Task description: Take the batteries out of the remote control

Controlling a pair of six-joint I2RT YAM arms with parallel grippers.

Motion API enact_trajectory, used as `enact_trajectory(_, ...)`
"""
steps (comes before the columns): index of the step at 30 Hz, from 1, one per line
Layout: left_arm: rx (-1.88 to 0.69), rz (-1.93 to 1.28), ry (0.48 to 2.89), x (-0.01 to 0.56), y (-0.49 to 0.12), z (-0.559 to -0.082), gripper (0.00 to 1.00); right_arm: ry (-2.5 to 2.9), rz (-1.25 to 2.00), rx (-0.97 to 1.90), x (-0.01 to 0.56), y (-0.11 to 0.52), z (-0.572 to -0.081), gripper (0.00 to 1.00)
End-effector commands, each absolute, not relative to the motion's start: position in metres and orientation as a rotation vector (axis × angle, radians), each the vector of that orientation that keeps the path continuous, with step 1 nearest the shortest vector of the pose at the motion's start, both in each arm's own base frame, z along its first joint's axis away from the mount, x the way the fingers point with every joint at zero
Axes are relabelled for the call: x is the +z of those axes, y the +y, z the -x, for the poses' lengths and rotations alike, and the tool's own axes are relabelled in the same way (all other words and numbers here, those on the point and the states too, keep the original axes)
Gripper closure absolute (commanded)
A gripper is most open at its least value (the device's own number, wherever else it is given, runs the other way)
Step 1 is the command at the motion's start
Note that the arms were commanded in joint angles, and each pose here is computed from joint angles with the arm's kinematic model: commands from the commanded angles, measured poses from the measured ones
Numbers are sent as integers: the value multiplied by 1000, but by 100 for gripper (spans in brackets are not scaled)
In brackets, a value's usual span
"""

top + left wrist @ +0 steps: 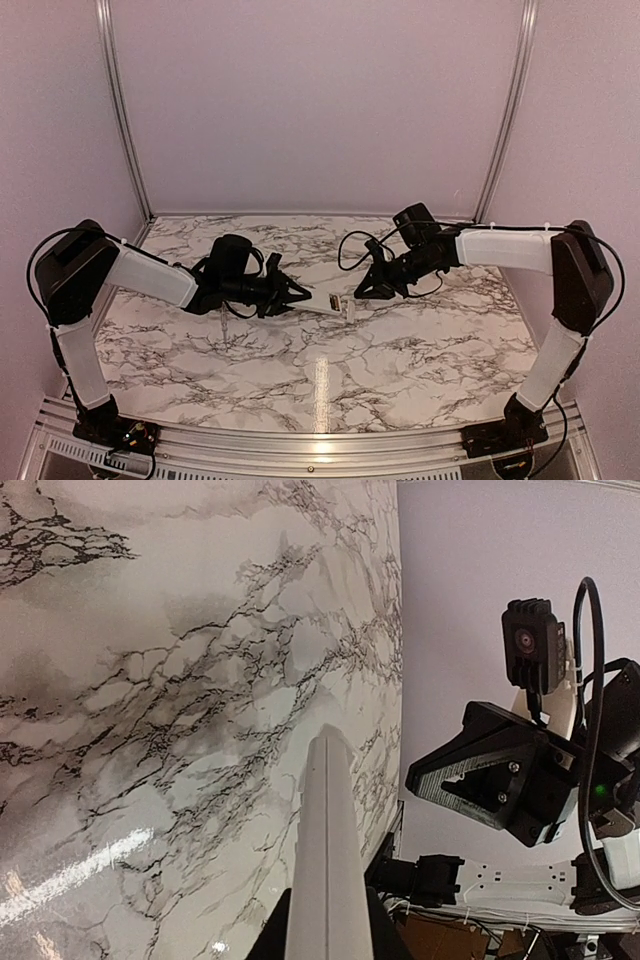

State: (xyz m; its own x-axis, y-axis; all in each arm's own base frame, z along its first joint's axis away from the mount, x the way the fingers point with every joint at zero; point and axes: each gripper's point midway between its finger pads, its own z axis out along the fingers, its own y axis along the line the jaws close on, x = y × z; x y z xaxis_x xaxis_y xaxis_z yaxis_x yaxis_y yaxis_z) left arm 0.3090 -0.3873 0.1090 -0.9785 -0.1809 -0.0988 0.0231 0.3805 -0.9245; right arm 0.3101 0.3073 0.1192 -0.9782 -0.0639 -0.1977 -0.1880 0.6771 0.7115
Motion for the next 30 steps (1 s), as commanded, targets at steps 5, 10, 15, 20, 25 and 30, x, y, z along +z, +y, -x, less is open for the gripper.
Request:
enact_trajectory(5, -1561, 102, 2467, 110, -376, -307, 100, 2772, 206, 1123, 102, 301, -310, 96)
enact_trajectory(10, -1527, 83, 2479, 110, -373, -306, 100, 2772, 213, 1115, 102, 301, -311, 96)
enact_trajectory(15, -1492, 61, 2494, 111, -367, -300, 100, 2753, 235, 1111, 108, 301, -312, 92)
enact_trajectory(20, -1501, 55, 2516, 103, -359, -286, 100, 2749, 259, 1103, 113, 300, -310, 89)
enact_trajectory(25, -1500, 66, 2538, 95, -347, -270, 100, 2732, 276, 1079, 123, 297, -311, 87)
enact_trajectory(30, -1512, 122, 2533, 86, -338, -262, 100, 2709, 287, 1070, 132, 297, -313, 80)
